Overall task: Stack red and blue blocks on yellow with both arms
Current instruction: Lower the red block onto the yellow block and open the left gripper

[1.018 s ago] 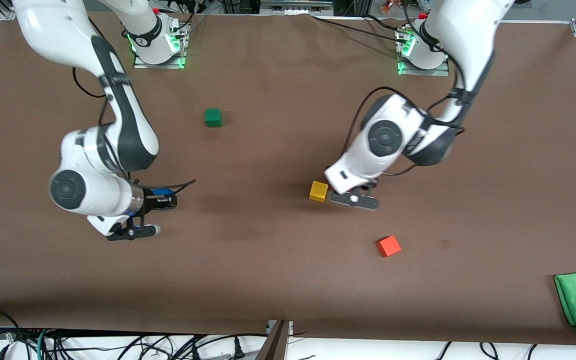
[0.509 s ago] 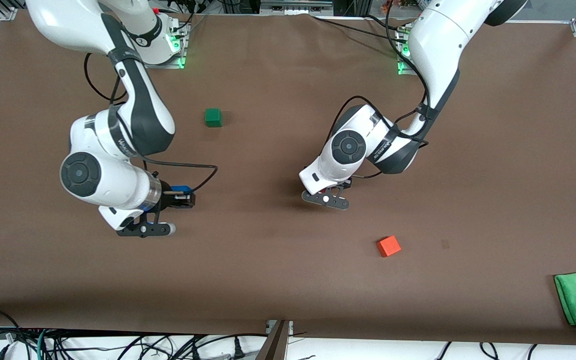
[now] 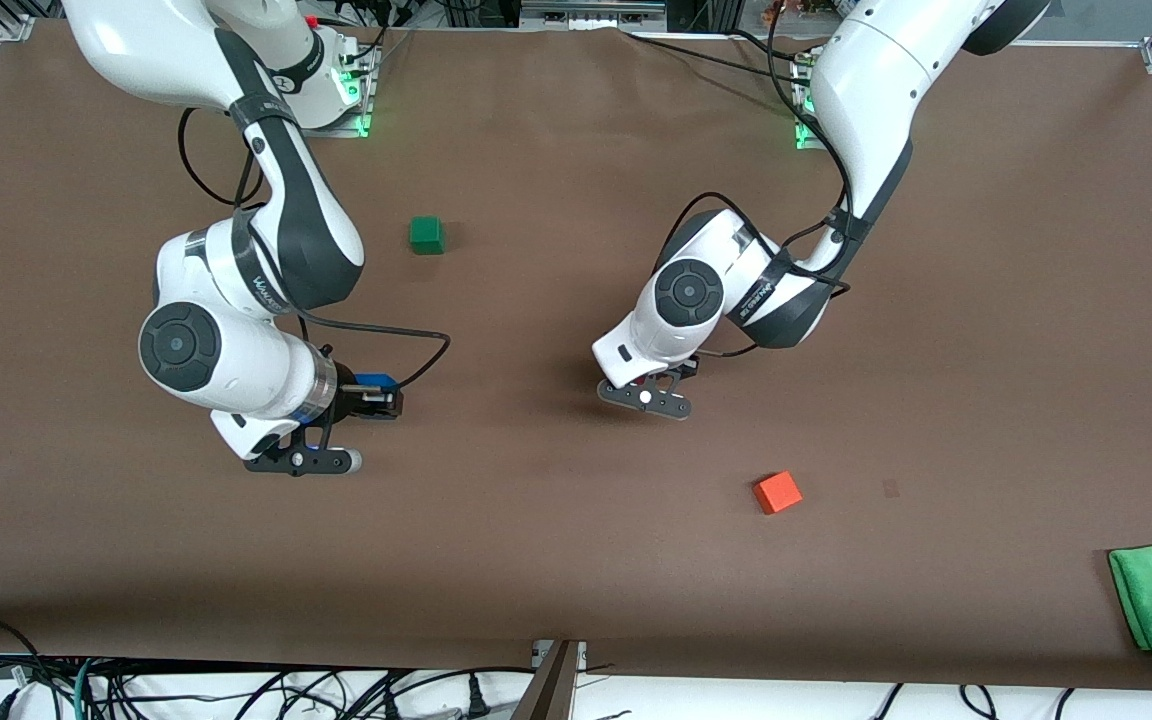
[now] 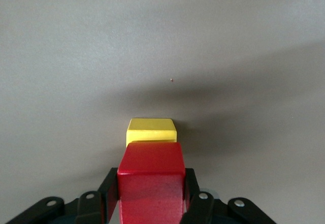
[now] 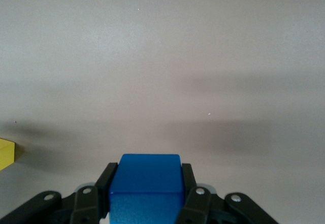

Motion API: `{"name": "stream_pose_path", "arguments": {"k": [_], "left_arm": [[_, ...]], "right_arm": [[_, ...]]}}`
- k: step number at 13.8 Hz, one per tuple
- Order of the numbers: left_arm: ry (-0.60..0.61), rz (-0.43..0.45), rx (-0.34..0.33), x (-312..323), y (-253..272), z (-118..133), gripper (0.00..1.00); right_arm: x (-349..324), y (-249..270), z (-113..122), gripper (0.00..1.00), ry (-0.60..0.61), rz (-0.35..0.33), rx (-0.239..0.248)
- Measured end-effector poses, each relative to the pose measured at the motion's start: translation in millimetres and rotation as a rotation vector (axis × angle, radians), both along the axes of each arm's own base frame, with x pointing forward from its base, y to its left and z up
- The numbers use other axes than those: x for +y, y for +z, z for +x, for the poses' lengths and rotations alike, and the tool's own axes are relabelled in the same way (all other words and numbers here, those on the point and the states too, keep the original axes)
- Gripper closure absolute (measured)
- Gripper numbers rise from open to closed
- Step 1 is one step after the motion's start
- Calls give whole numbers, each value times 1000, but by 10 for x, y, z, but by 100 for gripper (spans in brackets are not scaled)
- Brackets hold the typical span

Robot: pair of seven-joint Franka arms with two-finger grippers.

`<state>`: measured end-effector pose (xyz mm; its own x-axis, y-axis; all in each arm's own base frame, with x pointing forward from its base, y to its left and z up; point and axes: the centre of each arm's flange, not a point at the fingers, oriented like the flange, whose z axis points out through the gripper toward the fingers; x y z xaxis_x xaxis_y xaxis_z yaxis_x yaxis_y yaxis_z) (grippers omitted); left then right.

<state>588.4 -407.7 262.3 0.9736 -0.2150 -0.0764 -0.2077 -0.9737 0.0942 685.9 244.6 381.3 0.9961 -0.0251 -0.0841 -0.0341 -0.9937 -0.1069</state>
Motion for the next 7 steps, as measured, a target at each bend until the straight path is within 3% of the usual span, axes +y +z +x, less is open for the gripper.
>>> {"name": "stream_pose_path", "arguments": {"k": [5,7], "left_arm": [[10,2,-2,36,-31,60,45],[23,1,-4,32,-20,74,32]], "right_arm": [[62,29,-11,45,1,2,-6],[77,30,-16,45,-1,2,-6]]}}
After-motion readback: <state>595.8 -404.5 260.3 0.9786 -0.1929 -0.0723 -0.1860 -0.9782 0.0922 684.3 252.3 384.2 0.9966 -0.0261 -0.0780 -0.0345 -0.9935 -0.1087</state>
